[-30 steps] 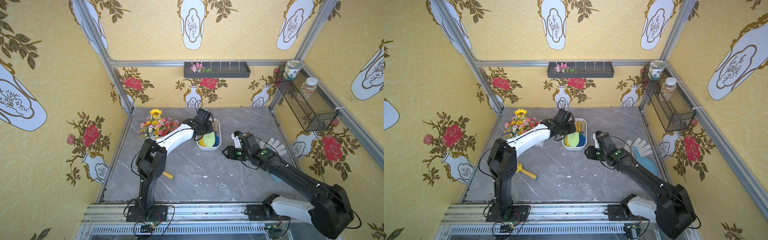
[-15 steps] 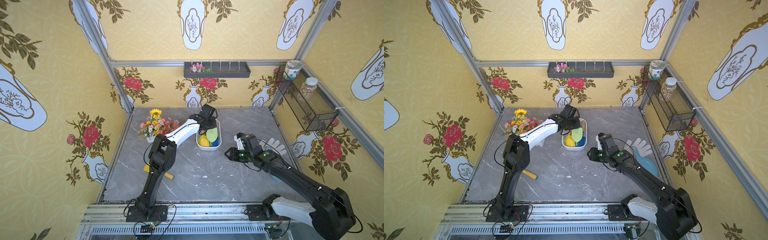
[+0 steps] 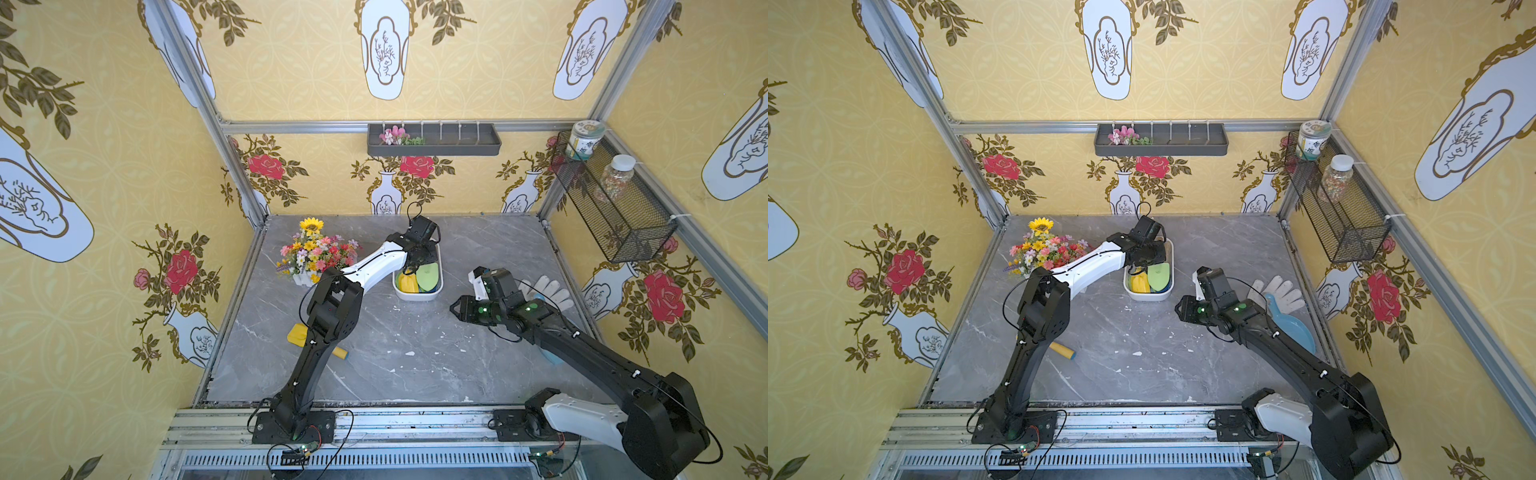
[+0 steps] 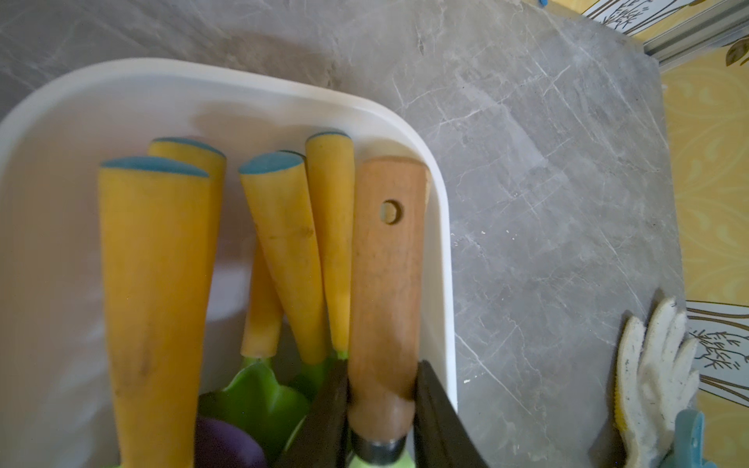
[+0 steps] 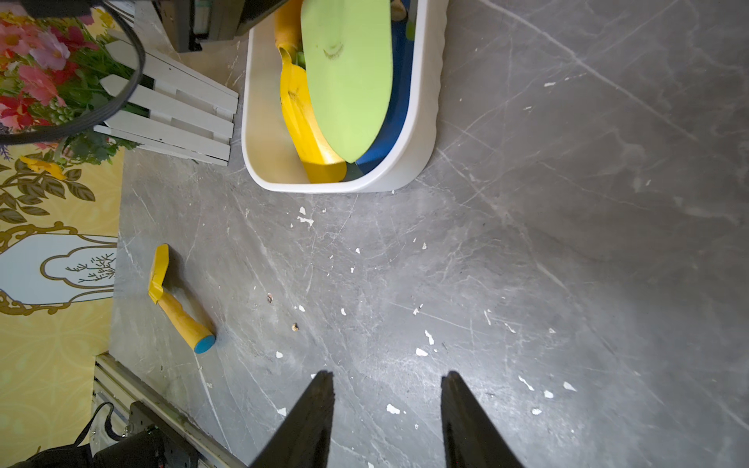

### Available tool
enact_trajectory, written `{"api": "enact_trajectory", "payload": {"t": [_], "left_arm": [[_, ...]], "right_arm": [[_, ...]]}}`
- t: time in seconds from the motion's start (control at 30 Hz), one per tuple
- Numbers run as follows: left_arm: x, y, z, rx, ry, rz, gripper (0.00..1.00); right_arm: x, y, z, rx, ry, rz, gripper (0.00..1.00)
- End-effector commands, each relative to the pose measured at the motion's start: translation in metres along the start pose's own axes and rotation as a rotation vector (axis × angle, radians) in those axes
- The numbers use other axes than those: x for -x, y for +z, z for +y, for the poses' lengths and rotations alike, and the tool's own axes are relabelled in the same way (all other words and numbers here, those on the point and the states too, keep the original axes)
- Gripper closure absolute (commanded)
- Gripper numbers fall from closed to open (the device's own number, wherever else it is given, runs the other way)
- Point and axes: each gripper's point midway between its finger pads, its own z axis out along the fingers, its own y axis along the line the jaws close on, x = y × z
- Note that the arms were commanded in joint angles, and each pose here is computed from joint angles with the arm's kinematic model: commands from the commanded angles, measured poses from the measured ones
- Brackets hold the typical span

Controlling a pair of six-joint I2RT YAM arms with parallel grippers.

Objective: Put the shovel into the storage box
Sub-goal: Place the shovel in the storage box.

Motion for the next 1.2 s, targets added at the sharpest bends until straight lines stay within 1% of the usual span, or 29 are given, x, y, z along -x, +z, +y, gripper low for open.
{"api": "enact_trajectory", "payload": {"t": [0.0, 0.1, 0.17, 0.3, 0.37, 0.53, 0.83, 1.03, 1.17], "left_arm": [[0.001, 0.007, 0.003, 0.019, 0.001, -0.013, 0.82], [-0.001, 0.006, 0.005, 0.036, -0.003, -0.012, 0.75], [-0.003, 0.004, 0.005, 0.037, -0.003, -0.012, 0.69], [-0.001, -0.002, 0.004, 0.034, -0.009, -0.019, 0.66], [0.0, -0.007, 0.002, 0.025, -0.008, -0.022, 0.63], [0.002, -0.017, 0.0, 0.013, -0.011, -0.029, 0.63], [0.001, -0.052, -0.002, -0.032, -0.008, -0.05, 0.63], [-0.01, -0.075, 0.007, -0.047, -0.012, -0.056, 0.63], [-0.023, -0.091, 0.022, -0.041, -0.026, -0.061, 0.63]], "right_arm": [[0.002, -0.001, 0.003, 0.014, 0.002, -0.01, 0.53], [0.001, -0.001, 0.002, 0.012, 0.004, -0.008, 0.53], [0.0, -0.002, 0.002, 0.013, 0.007, -0.008, 0.53], [0.002, -0.003, 0.003, 0.016, 0.009, -0.011, 0.52], [0.002, -0.003, 0.004, 0.018, 0.01, -0.013, 0.52], [0.001, -0.003, 0.004, 0.02, 0.015, -0.013, 0.53], [0.004, -0.003, 0.012, 0.023, -0.009, -0.014, 0.52], [0.001, 0.002, 0.032, 0.007, -0.086, 0.001, 0.52], [0.0, 0.005, 0.046, 0.016, -0.125, 0.006, 0.52]]}}
